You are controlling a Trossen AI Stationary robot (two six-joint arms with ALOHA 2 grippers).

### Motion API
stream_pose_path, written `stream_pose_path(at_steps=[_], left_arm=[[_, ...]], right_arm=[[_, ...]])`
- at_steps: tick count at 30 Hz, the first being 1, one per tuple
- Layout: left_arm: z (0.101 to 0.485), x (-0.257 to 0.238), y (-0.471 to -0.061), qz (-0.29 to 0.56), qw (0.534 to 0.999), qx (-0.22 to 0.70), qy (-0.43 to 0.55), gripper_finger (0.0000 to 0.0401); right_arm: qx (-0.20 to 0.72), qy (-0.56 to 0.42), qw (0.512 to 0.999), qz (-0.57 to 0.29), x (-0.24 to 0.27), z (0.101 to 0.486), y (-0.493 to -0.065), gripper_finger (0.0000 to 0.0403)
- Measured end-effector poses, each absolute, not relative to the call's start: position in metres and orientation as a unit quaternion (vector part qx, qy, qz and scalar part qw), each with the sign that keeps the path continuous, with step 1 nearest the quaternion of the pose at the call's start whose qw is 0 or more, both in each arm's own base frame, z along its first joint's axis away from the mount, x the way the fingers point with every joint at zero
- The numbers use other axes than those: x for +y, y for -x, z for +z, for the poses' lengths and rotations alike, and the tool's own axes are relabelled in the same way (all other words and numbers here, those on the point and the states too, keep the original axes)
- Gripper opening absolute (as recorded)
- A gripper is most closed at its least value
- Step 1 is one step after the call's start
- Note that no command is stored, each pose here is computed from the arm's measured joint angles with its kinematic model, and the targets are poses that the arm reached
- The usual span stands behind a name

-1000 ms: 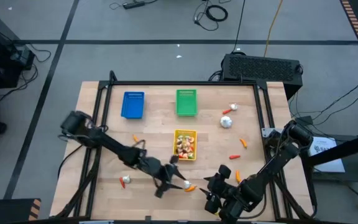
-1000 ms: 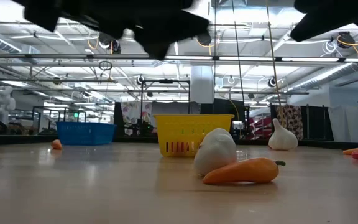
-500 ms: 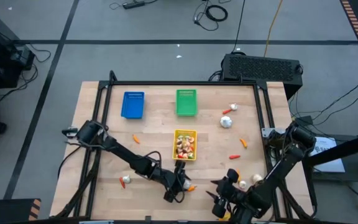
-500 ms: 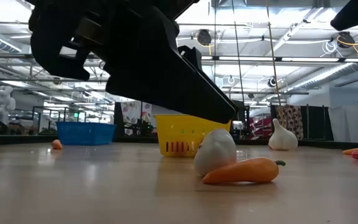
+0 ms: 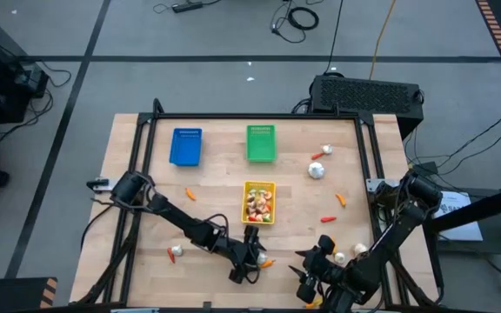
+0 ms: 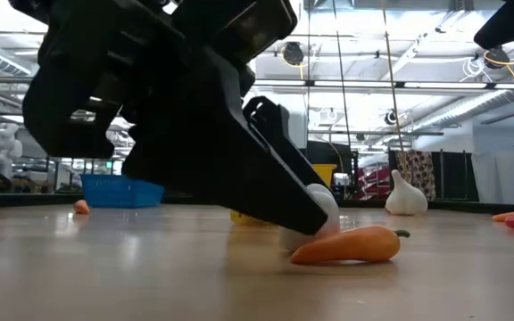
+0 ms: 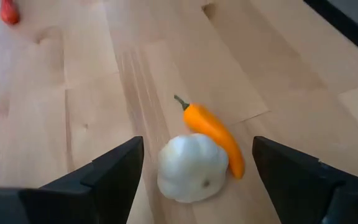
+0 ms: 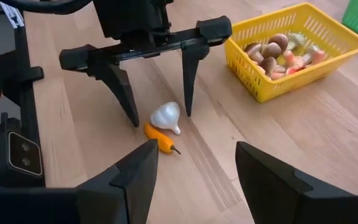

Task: Sort produce into baskets
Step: Put the white garlic into the blue bin

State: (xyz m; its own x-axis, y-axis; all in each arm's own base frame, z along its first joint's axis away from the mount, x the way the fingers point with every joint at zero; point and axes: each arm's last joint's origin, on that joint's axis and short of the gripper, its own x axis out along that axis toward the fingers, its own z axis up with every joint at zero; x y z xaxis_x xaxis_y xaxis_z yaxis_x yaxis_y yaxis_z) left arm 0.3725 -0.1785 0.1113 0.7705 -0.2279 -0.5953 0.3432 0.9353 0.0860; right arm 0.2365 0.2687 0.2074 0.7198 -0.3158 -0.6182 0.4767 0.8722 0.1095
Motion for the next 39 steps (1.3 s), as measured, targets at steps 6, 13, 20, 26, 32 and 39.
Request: stream_pose_path(at_steps=[6,13,20,26,32,39], left_arm=[[0.107,-0.173,-0.375,-0.140,0.936,0.310,-0.089,0.0309],[0.101,-0.172,-0.375,-0.142,0.935,0.314,-0.082,0.0307],[0.101,-0.172,-0.375,-0.143,0.935,0.315,-0.082,0.0283],[0.100,-0.172,-0.375,-0.139,0.933,0.323,-0.072,0.0272],[0.100,-0.172,-0.375,-0.139,0.933,0.324,-0.071,0.0269],[0.100,-0.172,-0.374,-0.143,0.932,0.326,-0.070,0.0223]], right_arm=[[0.306,-0.130,0.918,-0.217,0.268,0.207,-0.237,0.0205],[0.306,-0.130,0.918,-0.217,0.268,0.207,-0.236,0.0205],[0.306,-0.129,0.918,-0.217,0.268,0.207,-0.236,0.0205],[0.306,-0.129,0.918,-0.217,0.268,0.207,-0.236,0.0205],[0.306,-0.130,0.918,-0.217,0.268,0.207,-0.236,0.0205],[0.306,-0.130,0.918,-0.217,0.268,0.207,-0.236,0.0205]])
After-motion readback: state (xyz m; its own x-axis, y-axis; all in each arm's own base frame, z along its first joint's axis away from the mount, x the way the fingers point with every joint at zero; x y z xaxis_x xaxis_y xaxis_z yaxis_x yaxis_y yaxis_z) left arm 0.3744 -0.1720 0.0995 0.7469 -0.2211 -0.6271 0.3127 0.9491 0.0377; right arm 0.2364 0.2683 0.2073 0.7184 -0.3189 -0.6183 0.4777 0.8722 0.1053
